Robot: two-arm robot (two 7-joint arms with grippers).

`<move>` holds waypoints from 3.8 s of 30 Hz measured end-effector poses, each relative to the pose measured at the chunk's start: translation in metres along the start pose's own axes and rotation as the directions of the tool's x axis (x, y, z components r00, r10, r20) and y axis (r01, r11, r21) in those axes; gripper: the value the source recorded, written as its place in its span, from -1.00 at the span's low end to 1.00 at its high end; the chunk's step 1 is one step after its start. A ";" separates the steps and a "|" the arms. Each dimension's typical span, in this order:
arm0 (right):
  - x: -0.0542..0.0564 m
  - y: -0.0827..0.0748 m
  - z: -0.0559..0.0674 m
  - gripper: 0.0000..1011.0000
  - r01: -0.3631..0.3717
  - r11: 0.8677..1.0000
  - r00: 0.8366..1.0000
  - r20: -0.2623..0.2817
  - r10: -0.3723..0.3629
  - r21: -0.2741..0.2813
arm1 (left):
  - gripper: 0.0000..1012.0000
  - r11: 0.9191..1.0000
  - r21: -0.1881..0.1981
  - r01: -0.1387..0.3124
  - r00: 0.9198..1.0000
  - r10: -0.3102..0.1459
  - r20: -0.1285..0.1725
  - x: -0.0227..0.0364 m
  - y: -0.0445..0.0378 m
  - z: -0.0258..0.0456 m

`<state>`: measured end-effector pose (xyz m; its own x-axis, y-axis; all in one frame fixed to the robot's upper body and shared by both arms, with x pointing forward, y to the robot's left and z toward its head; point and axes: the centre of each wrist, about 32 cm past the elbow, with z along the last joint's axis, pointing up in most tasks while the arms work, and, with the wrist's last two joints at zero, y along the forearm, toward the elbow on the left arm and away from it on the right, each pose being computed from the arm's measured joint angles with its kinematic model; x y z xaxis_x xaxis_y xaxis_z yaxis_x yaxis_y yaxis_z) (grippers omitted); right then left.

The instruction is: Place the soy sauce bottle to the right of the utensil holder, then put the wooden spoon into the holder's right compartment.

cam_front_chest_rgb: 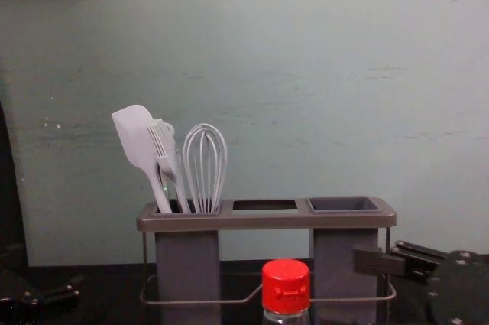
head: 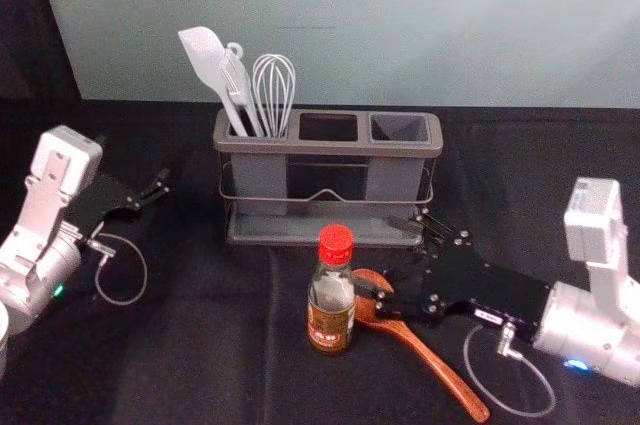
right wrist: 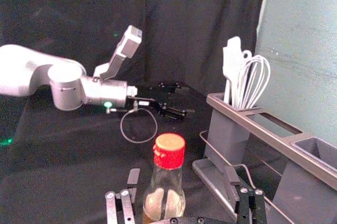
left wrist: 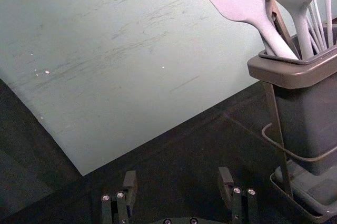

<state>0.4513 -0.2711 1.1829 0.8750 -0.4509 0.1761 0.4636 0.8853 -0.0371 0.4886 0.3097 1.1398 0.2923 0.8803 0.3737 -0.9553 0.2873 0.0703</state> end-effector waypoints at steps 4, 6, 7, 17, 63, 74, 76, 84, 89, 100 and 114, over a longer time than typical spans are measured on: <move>0.002 0.009 -0.001 0.98 0.001 1.000 1.000 -0.030 -0.001 0.005 | 0.99 1.000 0.000 0.000 1.000 0.000 0.000 0.0000 0.0000 0.0000; 0.002 0.013 -0.001 0.98 0.001 1.000 0.999 -0.039 -0.001 0.008 | 0.99 1.000 0.000 0.000 1.000 0.000 0.000 0.0000 0.0000 0.0000; 0.003 0.016 -0.001 0.98 0.000 1.000 0.999 -0.045 0.000 0.011 | 0.99 1.000 0.000 0.000 1.000 0.000 0.000 0.0000 0.0000 0.0000; 0.009 0.037 -0.001 0.98 -0.007 1.000 0.998 -0.070 0.009 0.030 | 0.99 1.000 0.000 0.000 1.000 0.000 0.000 0.0000 0.0000 0.0000; 0.011 0.066 -0.004 0.98 -0.075 0.997 0.994 -0.081 0.075 0.003 | 0.99 1.000 0.000 0.000 1.000 0.000 0.000 0.0000 0.0000 0.0000; 0.011 0.065 -0.004 0.62 -0.075 0.997 0.994 -0.081 0.075 0.003 | 0.99 1.000 0.000 0.000 1.000 0.000 0.000 0.0000 0.0000 0.0000; 0.011 0.065 -0.004 0.52 -0.074 0.997 0.994 -0.081 0.074 0.003 | 0.99 1.000 0.000 0.000 1.000 0.000 0.000 0.0000 0.0000 0.0000; 0.011 0.065 -0.004 0.06 -0.074 0.997 0.994 -0.081 0.074 0.003 | 0.99 1.000 0.000 0.000 1.000 0.000 0.000 0.0000 0.0000 0.0000; 0.011 0.065 -0.004 -0.25 -0.074 0.997 0.994 -0.081 0.074 0.003 | 0.99 1.000 0.000 0.000 1.000 0.000 0.000 0.0000 0.0000 0.0000; 0.009 0.064 0.002 -0.27 -0.083 0.997 0.995 -0.062 0.083 0.013 | 0.99 1.000 0.000 0.000 1.000 0.000 0.000 0.0000 0.0000 0.0000; 0.005 0.036 0.043 -0.27 -0.017 0.999 1.000 0.015 0.016 0.040 | 0.99 1.000 0.000 0.000 1.000 0.000 0.000 0.0000 0.0000 0.0000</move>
<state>0.4665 -0.2364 1.2245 0.8803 -0.4345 0.1906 0.4428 0.8966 -0.0011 0.4886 0.3097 1.1398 0.2923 0.8803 0.3737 -0.9552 0.2873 0.0703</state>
